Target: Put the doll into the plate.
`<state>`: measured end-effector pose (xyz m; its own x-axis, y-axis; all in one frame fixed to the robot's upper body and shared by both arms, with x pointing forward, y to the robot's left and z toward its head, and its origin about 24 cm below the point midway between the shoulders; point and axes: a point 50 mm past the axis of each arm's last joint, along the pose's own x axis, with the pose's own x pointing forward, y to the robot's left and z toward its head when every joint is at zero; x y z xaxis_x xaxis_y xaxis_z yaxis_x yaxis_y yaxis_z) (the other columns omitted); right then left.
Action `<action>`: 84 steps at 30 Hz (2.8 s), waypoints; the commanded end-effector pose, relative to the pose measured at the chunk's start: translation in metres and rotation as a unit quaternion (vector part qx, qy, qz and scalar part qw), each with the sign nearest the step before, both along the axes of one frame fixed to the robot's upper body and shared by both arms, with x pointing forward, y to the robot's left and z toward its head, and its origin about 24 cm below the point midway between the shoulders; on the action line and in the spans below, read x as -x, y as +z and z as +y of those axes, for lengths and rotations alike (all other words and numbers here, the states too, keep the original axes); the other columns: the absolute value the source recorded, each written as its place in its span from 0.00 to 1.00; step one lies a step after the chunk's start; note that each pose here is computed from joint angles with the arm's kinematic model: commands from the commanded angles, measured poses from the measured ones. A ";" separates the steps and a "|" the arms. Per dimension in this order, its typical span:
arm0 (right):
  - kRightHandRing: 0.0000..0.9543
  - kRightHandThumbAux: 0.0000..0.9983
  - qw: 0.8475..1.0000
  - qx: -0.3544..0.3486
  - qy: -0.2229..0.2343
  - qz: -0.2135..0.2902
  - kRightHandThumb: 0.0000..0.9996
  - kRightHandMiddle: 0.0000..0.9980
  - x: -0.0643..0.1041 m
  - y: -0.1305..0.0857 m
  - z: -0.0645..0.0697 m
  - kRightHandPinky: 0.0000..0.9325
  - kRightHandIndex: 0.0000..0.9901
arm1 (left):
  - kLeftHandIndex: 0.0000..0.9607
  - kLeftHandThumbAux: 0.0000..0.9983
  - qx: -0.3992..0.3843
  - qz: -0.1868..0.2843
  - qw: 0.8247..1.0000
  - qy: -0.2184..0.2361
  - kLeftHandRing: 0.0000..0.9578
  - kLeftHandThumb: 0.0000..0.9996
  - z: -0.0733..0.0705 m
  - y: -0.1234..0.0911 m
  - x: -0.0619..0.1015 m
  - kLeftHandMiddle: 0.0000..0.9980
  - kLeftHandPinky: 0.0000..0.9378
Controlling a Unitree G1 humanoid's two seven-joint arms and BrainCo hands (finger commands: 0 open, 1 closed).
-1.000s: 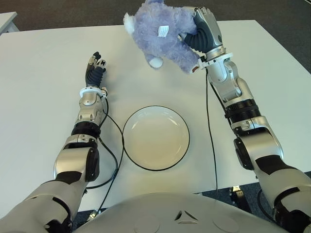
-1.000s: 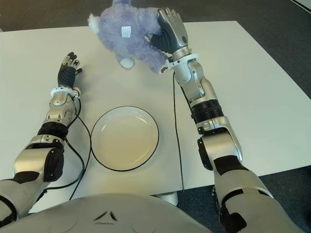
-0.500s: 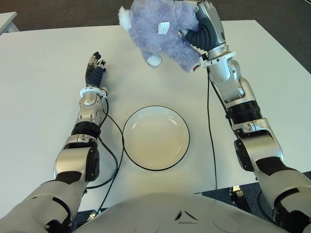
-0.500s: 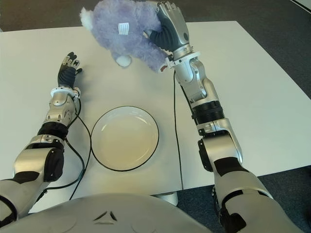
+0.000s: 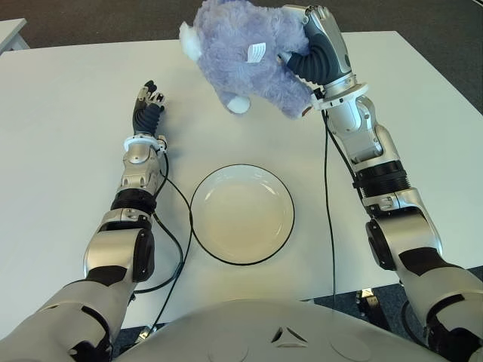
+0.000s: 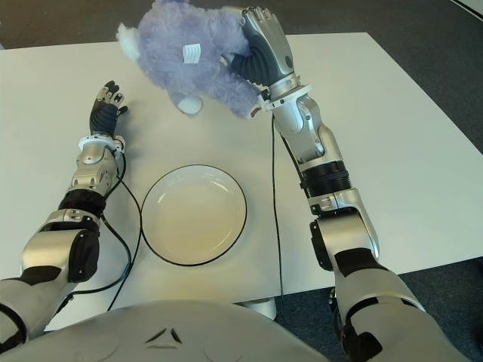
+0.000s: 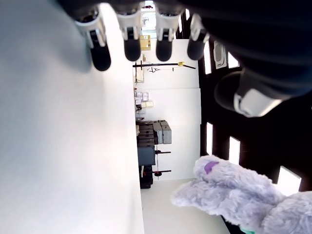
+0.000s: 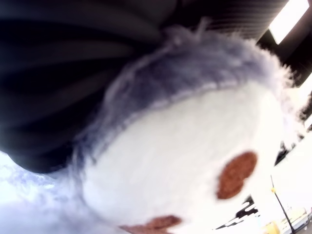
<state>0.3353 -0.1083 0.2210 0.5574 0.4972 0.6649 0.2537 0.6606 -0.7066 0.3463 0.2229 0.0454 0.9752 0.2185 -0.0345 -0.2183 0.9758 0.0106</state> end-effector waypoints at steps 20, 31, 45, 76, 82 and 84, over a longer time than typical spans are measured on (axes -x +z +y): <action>0.87 0.71 0.999 0.020 0.035 -0.001 0.71 0.82 0.023 -0.008 -0.007 0.89 0.44 | 0.00 0.42 0.012 0.059 0.998 0.006 0.00 0.58 0.000 -0.026 0.010 0.00 0.07; 0.88 0.71 0.999 0.019 0.048 0.002 0.71 0.83 0.029 -0.013 -0.010 0.90 0.44 | 0.00 0.42 0.015 0.059 0.998 0.007 0.00 0.59 0.000 -0.025 0.010 0.00 0.06; 0.89 0.71 0.997 0.004 0.073 0.032 0.72 0.84 0.035 -0.018 -0.013 0.92 0.44 | 0.00 0.40 0.011 0.061 0.998 0.009 0.00 0.59 0.001 -0.025 0.010 0.00 0.07; 0.89 0.71 0.991 -0.017 0.110 0.068 0.72 0.84 0.048 -0.028 -0.016 0.91 0.44 | 0.00 0.39 0.008 0.061 0.998 0.008 0.00 0.59 0.003 -0.024 0.010 0.00 0.07; 0.89 0.71 0.991 -0.010 0.109 0.070 0.72 0.84 0.051 -0.031 -0.015 0.91 0.44 | 0.00 0.40 0.009 0.061 0.998 0.008 0.00 0.59 0.003 -0.024 0.010 0.00 0.07; 0.89 0.71 0.991 -0.008 0.110 0.073 0.72 0.84 0.052 -0.032 -0.015 0.91 0.44 | 0.00 0.39 0.009 0.061 0.998 0.008 0.00 0.59 0.003 -0.024 0.010 0.00 0.07</action>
<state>0.2868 -0.1234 0.1906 0.5316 0.6046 0.5931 0.0034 0.6987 -0.7154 0.3477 0.2242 0.0456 0.9743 0.2216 -0.0412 -0.2213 0.9751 0.0132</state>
